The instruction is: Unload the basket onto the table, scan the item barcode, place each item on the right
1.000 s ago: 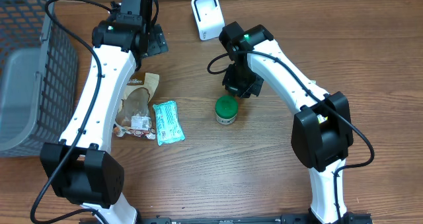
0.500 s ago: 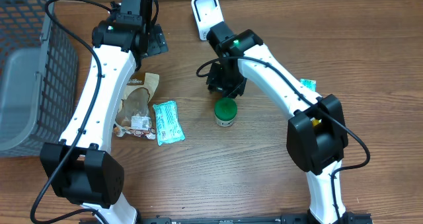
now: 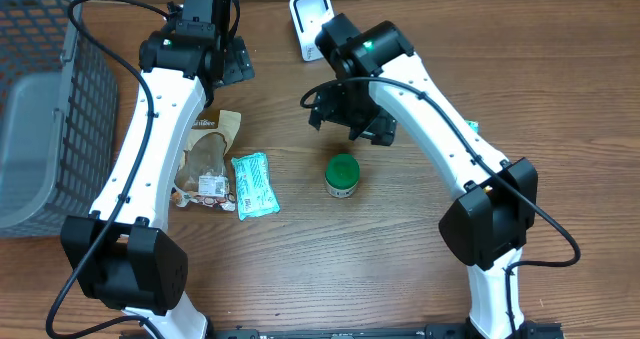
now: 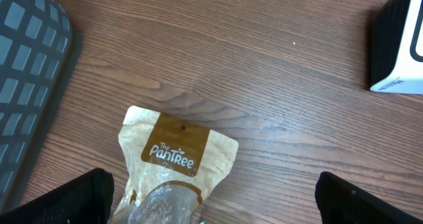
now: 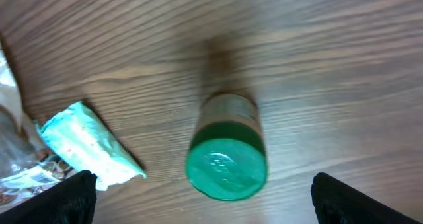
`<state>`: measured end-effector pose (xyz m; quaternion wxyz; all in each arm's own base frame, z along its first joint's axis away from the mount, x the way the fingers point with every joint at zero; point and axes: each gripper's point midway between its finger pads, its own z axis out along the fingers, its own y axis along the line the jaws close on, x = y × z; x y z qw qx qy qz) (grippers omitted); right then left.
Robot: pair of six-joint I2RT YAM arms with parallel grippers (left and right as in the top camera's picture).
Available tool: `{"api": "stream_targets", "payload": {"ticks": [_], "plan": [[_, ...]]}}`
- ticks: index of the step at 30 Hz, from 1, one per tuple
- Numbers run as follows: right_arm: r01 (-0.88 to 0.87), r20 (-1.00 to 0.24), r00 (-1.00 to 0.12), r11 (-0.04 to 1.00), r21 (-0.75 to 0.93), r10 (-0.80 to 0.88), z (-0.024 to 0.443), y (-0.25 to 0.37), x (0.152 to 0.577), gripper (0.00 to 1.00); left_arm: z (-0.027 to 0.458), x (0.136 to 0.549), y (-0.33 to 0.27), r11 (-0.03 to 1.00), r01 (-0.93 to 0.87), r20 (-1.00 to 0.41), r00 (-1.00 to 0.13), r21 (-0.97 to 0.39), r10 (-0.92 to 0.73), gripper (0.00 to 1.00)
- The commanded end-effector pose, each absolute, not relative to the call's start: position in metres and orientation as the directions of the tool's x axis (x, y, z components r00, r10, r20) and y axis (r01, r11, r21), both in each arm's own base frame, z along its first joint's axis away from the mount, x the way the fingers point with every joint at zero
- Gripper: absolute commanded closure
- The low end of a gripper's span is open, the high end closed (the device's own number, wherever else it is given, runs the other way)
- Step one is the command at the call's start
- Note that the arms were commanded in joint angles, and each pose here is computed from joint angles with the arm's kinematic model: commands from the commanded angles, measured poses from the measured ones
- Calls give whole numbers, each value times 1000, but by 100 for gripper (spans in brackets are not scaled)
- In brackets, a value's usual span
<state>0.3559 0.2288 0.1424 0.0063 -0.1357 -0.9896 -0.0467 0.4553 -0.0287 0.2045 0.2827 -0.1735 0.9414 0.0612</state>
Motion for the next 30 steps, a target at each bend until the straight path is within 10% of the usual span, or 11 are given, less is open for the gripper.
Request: {"api": "stream_targets", "payload": {"ticks": [1,30], "plan": [[350,-2,-936,934,70,351,150,216,357,0,217,457,-28,934,-358,-582,-764,20,-280,0],[430,-3,-902,899,-79,431,67,240,310,0,217,457,-28,934,-357,-581,-764,20,-280,0]]}}
